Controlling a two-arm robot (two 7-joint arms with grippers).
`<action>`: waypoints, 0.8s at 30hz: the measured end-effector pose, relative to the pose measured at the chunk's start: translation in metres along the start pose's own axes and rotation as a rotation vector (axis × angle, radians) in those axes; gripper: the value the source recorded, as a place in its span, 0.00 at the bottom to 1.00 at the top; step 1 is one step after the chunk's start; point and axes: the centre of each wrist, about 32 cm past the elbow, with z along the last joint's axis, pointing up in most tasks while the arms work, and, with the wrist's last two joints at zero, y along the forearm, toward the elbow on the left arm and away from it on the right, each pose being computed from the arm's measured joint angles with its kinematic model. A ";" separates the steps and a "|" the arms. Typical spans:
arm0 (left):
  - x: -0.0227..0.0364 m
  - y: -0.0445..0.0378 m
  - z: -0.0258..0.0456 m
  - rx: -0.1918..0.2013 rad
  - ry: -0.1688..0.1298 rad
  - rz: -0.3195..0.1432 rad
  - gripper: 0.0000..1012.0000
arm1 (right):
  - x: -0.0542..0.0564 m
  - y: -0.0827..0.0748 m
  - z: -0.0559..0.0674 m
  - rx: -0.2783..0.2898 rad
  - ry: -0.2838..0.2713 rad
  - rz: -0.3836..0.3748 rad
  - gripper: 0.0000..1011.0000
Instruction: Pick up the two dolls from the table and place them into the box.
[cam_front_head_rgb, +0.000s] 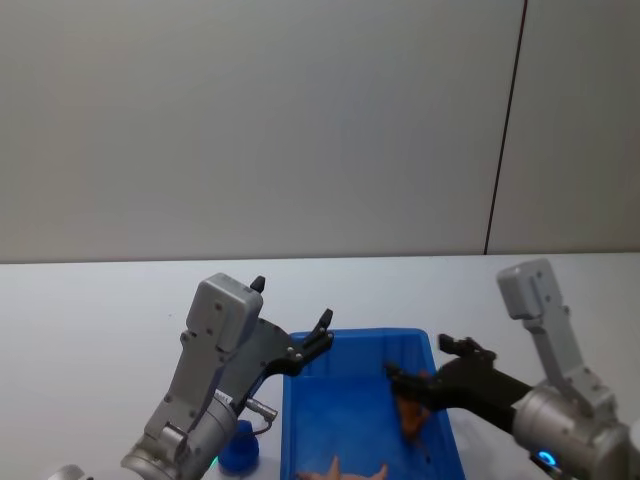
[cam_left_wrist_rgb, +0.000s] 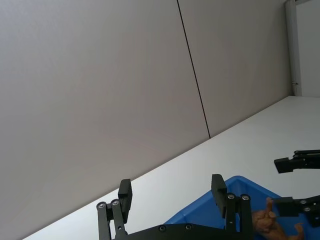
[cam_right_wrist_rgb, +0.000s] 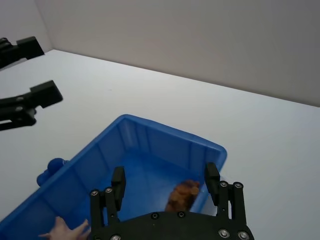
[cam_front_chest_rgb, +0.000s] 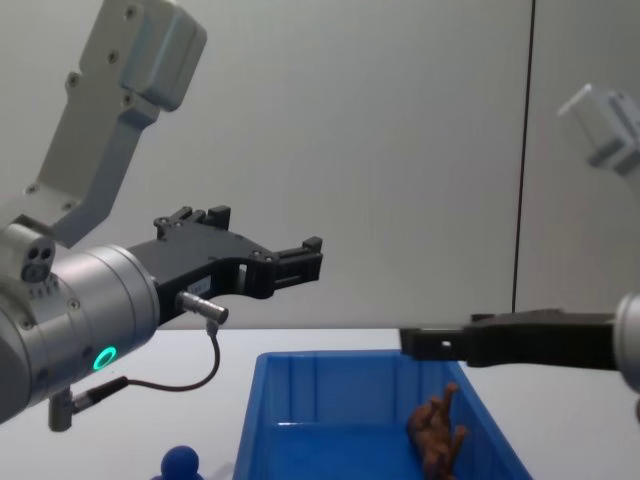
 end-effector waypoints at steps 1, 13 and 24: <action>0.0000 0.0000 0.0000 0.000 0.000 0.000 0.99 | 0.001 -0.002 0.000 0.001 -0.003 -0.004 0.94; 0.0000 0.0000 0.0000 0.000 0.000 0.000 0.99 | 0.018 -0.034 -0.010 0.010 -0.049 -0.086 0.99; 0.0012 0.0022 -0.0009 0.007 -0.007 0.003 0.99 | 0.023 -0.050 -0.012 0.018 -0.073 -0.118 0.99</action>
